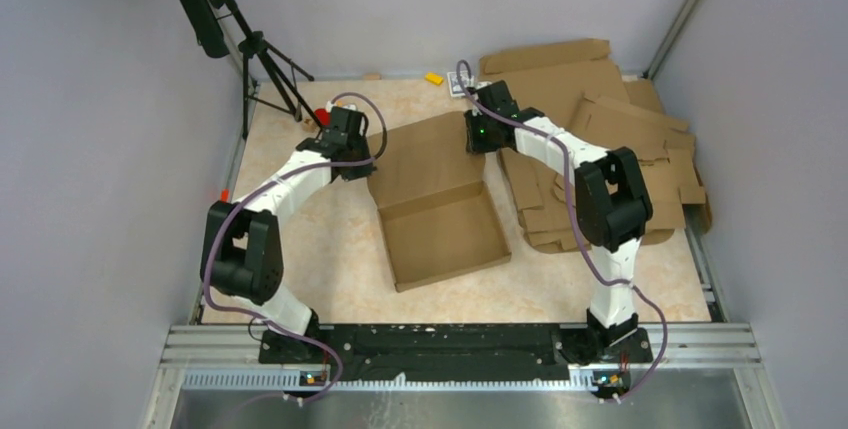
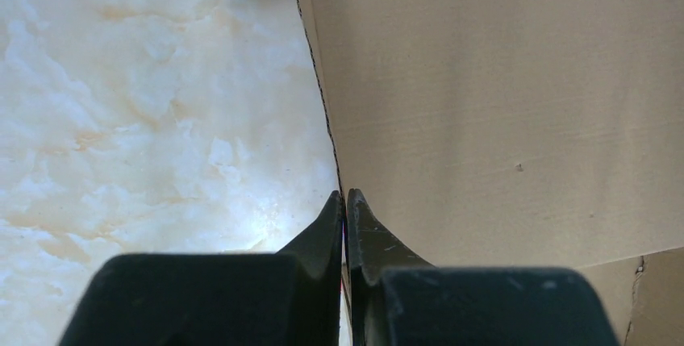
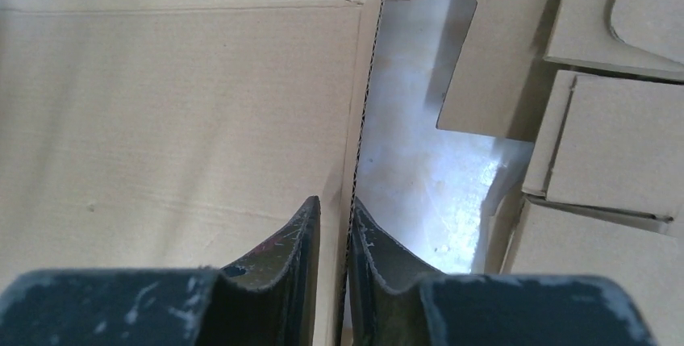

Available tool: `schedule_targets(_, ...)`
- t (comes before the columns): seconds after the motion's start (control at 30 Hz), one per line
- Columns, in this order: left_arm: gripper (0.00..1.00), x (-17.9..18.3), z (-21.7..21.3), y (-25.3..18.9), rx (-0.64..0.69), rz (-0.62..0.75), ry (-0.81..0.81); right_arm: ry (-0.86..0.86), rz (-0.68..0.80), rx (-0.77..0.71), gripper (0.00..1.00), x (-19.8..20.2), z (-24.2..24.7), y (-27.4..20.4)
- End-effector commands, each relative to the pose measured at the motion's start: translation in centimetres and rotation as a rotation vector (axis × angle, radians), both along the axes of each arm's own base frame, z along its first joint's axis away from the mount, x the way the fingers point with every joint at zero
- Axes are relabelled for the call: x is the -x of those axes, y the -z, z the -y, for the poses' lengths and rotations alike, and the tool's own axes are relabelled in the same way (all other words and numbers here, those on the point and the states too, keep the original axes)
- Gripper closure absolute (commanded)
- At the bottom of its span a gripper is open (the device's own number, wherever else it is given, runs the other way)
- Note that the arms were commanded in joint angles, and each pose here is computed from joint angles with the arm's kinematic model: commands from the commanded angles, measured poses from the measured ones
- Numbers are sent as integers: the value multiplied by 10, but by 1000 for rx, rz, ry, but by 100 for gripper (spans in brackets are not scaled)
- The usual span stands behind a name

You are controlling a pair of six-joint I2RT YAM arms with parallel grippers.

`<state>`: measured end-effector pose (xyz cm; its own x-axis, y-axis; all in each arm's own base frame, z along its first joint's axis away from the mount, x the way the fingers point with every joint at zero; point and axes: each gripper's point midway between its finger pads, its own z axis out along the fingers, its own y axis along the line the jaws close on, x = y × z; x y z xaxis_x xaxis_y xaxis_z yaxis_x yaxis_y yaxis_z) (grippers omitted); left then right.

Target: Fold the paper box

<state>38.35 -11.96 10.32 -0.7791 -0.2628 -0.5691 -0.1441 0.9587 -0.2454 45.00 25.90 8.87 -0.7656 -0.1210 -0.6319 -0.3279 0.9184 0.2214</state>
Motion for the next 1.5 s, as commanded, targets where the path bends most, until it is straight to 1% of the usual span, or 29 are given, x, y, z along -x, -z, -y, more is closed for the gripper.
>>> schedule_targets(0.0,99,-9,14,-29,-48,72,56,-12,171,12,81,3,-8,-57)
schedule_targets(0.13,100,-6,20,-45,-77,113,78,20,267,-15,80,1,-6,-81)
schedule_targets(0.3,100,1,35,-69,-102,241,111,36,359,-61,80,6,-7,-103)
schedule_targets(0.4,100,8,42,-81,-111,333,118,68,449,-33,79,12,-3,-110)
schedule_targets(0.5,100,14,42,-90,-103,400,117,123,545,-25,86,17,6,-119)
schedule_targets(0.53,100,16,43,-94,-100,424,118,146,567,-33,90,18,11,-120)
schedule_targets(0.57,100,18,42,-96,-103,445,120,176,583,-44,97,19,15,-122)
schedule_targets(0.6,100,21,44,-100,-106,475,128,202,598,-58,100,20,19,-125)
schedule_targets(0.7,100,31,48,-113,-131,601,177,223,625,-87,100,24,23,-126)
schedule_targets(0.8,100,43,50,-129,-99,774,192,227,664,-132,100,25,21,-131)
schedule_targets(0.87,100,49,50,-131,-91,833,208,240,694,-153,100,25,22,-135)
schedule_targets(0.93,100,51,47,-132,-98,863,214,254,729,-181,100,26,23,-141)
schedule_targets(1.0,100,52,47,-129,-112,860,223,252,765,-208,94,31,24,-143)
schedule_targets(1.1,100,52,48,-125,-130,851,234,215,801,-233,82,38,19,-151)
schedule_targets(1.17,100,52,48,-122,-147,844,231,178,777,-228,73,41,15,-151)
schedule_targets(1.2,100,52,46,-120,-157,840,227,168,757,-214,71,41,14,-150)
schedule_targets(1.23,100,51,45,-120,-166,842,226,157,727,-195,65,42,13,-147)
schedule_targets(1.3,100,52,46,-120,-170,851,235,137,655,-151,47,46,13,-140)
schedule_targets(1.37,100,54,47,-121,-167,870,252,73,593,-119,42,52,10,-134)
schedule_targets(1.47,100,56,47,-123,-175,899,269,25,517,-128,40,61,14,-130)
